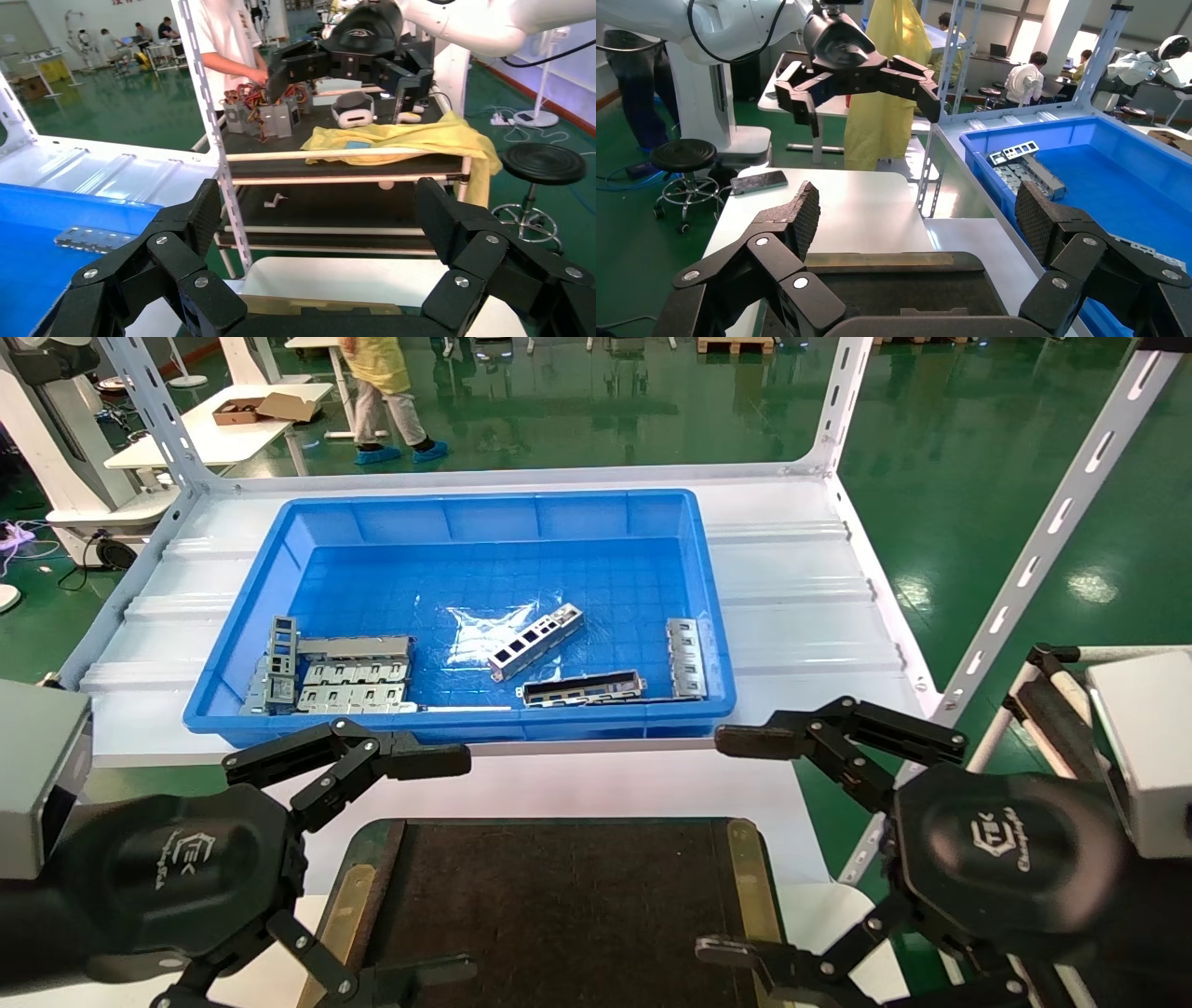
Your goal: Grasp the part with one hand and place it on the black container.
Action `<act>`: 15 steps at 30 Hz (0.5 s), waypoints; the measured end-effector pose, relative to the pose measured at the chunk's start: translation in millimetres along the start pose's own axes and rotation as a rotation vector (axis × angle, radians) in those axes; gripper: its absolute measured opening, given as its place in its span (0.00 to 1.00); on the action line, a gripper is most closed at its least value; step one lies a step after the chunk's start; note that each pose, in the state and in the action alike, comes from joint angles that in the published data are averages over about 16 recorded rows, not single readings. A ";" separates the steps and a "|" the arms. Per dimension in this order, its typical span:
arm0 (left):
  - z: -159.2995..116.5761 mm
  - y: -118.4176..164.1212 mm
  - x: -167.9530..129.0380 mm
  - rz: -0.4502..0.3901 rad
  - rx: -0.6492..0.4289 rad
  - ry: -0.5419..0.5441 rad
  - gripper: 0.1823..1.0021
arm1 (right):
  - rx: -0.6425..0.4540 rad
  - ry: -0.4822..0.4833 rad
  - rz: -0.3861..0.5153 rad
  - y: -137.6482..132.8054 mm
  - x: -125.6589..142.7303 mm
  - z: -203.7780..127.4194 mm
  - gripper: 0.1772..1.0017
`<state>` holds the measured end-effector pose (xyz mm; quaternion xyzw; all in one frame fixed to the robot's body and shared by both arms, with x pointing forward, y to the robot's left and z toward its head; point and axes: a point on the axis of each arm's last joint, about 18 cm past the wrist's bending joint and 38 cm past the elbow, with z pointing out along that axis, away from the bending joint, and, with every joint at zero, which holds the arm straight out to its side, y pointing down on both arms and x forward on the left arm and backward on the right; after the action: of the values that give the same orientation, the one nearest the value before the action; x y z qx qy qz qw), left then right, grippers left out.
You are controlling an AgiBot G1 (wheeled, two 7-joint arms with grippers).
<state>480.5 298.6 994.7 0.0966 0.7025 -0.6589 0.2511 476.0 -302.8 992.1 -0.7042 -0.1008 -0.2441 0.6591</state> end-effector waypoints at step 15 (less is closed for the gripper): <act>19.4 3.9 -34.9 0.008 -0.030 -0.089 1.00 | 0.000 0.000 0.000 0.0 0.0 0.0 1.00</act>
<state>516.5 287.0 1007.9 0.0661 0.7001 -0.6507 0.2865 476.0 -302.8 992.1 -0.7042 -0.1008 -0.2440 0.6591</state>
